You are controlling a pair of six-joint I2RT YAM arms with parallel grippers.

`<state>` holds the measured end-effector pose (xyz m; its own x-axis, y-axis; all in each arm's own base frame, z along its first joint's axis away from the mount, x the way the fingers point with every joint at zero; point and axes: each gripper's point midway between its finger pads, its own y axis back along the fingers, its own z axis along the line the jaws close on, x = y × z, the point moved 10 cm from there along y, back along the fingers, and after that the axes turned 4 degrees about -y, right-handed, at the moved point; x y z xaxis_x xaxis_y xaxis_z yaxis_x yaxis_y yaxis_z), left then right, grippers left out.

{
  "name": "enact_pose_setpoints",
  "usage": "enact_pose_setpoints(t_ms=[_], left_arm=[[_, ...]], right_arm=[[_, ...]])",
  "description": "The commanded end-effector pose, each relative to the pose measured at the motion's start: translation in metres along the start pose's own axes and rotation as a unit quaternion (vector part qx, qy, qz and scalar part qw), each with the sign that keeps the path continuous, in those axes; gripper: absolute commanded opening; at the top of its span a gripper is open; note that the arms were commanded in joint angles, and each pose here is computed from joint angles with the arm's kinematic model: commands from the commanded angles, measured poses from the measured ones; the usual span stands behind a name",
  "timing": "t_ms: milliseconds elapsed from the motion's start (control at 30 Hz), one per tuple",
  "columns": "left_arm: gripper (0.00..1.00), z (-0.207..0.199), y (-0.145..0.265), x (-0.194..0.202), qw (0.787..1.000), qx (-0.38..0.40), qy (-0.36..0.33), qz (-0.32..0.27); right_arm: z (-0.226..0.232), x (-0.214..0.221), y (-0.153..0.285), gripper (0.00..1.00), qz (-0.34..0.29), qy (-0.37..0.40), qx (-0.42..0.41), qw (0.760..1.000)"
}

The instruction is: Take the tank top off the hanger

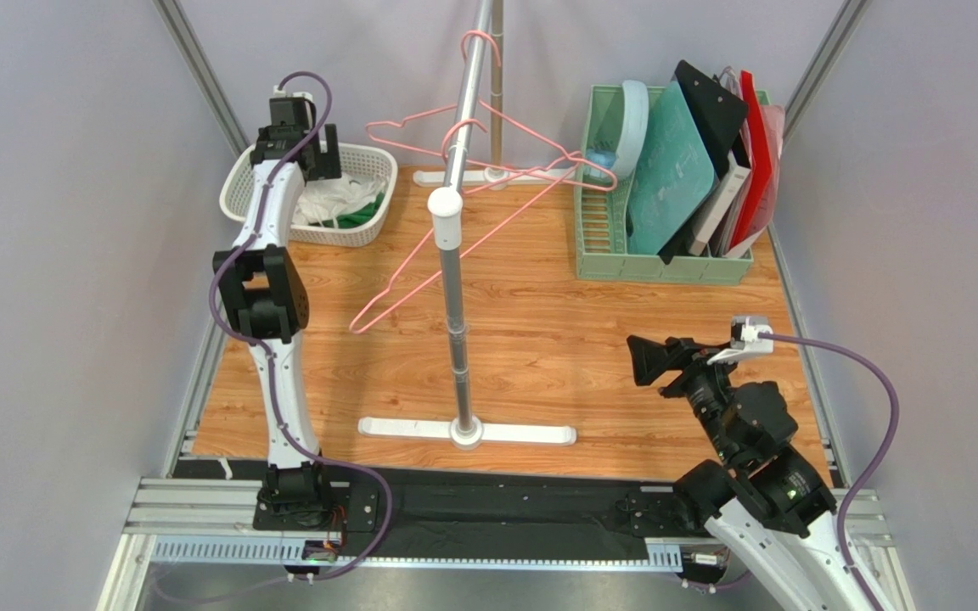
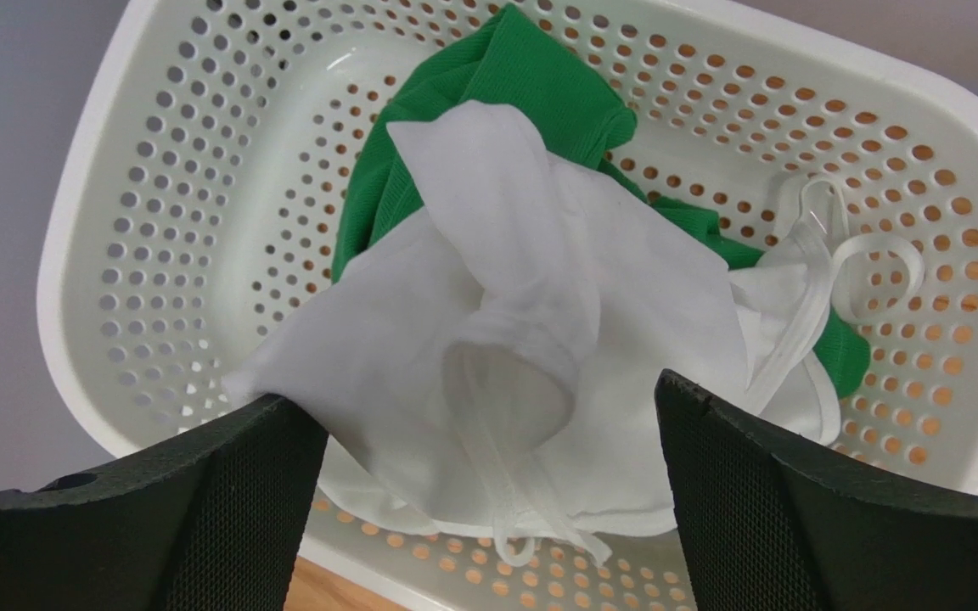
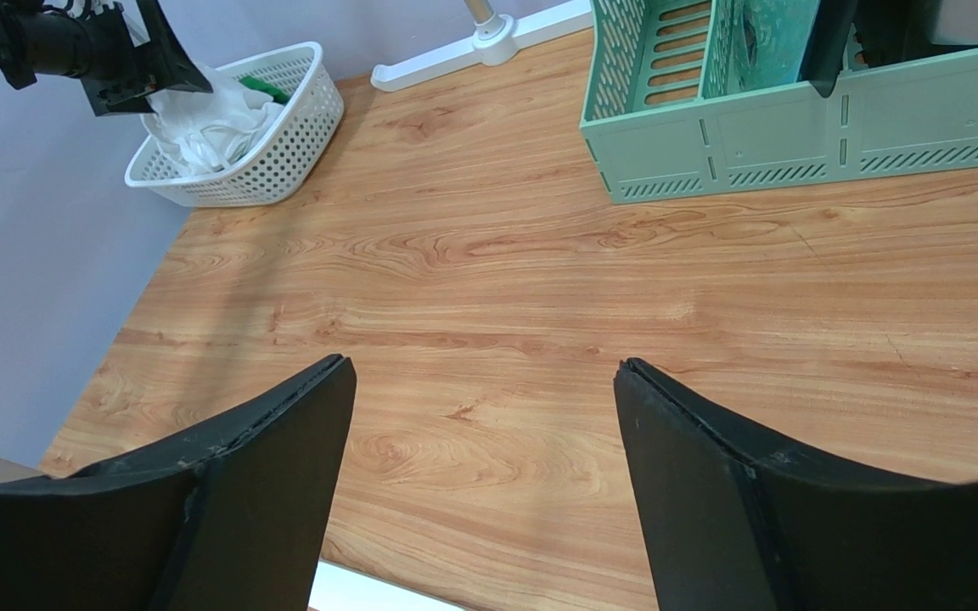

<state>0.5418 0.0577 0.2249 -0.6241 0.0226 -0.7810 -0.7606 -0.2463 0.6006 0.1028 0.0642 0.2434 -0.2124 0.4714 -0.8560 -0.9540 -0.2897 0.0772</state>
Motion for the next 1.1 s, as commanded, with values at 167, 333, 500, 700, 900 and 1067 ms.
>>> enact_pose_setpoints(t_ms=[167,333,500,700,900,1067], left_arm=[[0.99,0.0,0.078,-0.038,0.982,0.085,0.167,-0.036],[0.99,0.0,0.127,-0.055,0.966,0.129,0.222,-0.017],[0.99,0.004,0.178,-0.062,0.951,0.137,0.278,-0.019],[0.99,0.003,0.227,-0.011,0.947,0.137,0.29,-0.018],[0.99,-0.016,0.281,0.102,0.944,0.169,0.269,-0.083],[0.99,-0.028,0.313,0.183,0.935,0.239,0.25,-0.082]], right_arm=[[0.016,-0.011,-0.011,0.81,0.005,-0.027,-0.014,1.0],[0.023,-0.007,-0.026,0.81,0.053,-0.025,-0.002,0.998],[0.028,-0.009,-0.035,0.84,0.08,-0.033,0.017,0.996],[0.032,-0.011,-0.053,0.88,0.09,-0.034,0.06,0.994],[0.029,-0.003,-0.073,0.94,0.092,-0.029,0.085,0.992],[0.026,0.013,-0.087,1.0,0.102,-0.057,0.093,0.989]])
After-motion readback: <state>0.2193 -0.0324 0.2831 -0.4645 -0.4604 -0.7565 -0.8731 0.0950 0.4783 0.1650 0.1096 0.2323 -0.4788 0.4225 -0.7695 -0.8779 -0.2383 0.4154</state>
